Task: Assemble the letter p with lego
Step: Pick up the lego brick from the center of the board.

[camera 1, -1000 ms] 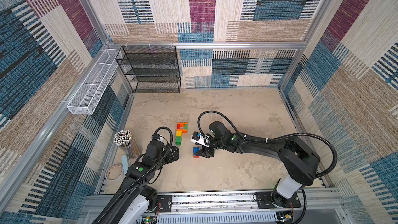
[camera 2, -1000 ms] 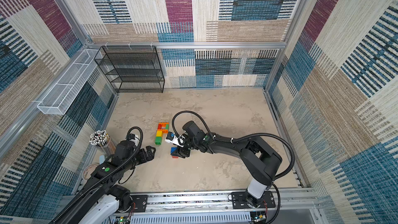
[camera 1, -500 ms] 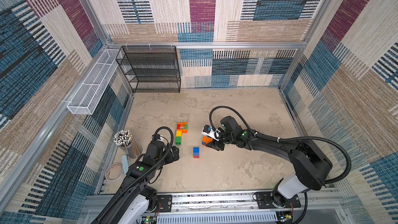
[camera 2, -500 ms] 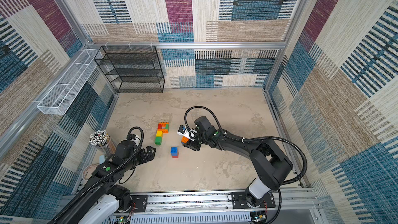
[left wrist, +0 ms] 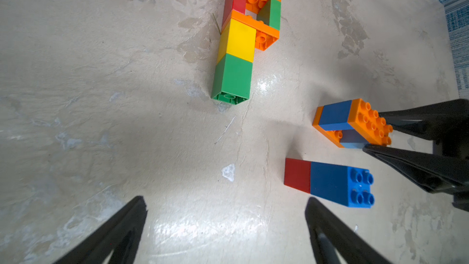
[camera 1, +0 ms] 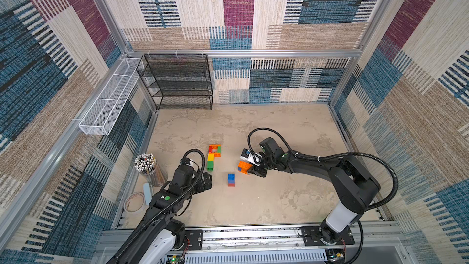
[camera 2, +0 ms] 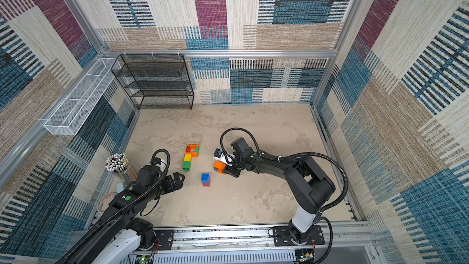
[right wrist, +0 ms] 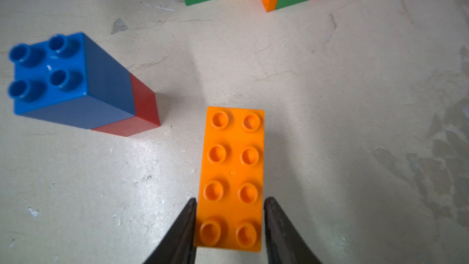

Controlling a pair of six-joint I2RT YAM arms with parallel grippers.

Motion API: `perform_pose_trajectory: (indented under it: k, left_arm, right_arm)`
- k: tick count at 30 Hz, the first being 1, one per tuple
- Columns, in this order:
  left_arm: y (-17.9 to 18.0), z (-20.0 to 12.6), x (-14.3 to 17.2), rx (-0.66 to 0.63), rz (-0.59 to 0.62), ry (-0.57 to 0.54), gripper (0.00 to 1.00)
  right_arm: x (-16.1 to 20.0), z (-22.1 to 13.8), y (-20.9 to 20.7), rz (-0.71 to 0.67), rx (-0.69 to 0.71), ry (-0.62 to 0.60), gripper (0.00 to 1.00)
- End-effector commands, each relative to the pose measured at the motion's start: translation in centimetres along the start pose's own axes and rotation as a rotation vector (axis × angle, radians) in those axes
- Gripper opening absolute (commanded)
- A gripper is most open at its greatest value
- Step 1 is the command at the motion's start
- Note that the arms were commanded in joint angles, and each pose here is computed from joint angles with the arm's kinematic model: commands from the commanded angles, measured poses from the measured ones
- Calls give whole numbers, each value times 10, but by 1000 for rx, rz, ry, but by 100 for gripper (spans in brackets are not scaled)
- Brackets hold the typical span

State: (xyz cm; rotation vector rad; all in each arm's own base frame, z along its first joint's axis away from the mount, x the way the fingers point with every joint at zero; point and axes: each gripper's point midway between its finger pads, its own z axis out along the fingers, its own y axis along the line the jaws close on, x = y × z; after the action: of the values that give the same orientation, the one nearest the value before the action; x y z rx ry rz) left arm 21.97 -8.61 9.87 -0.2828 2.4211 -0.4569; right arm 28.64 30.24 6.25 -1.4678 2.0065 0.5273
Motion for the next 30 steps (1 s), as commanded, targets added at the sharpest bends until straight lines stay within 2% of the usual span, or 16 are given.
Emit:
perform_pose_trajectory:
  k: [1,13,19,24,30]
  left_arm:
    - [-4,2,-5,17,19,-17,99]
    - [-4,5,-4,17,18,-8,100]
    - [-9,4,-3,33,13,12,100]
    - [-19,1,-8,64,8,28,100]
    - [-38,-10,-14,139,12,36,99]
  right_arm:
    - [-7,0,-3,-25,4,-27,43]
    - [-11,1,0,-46,-23,-45,29]
    - [-43,-32,1,-79,0,-118,25]
    - [-64,-54,11,-85,-38,-153,20]
    - [-81,-66,48,-143,-124,-151,20]
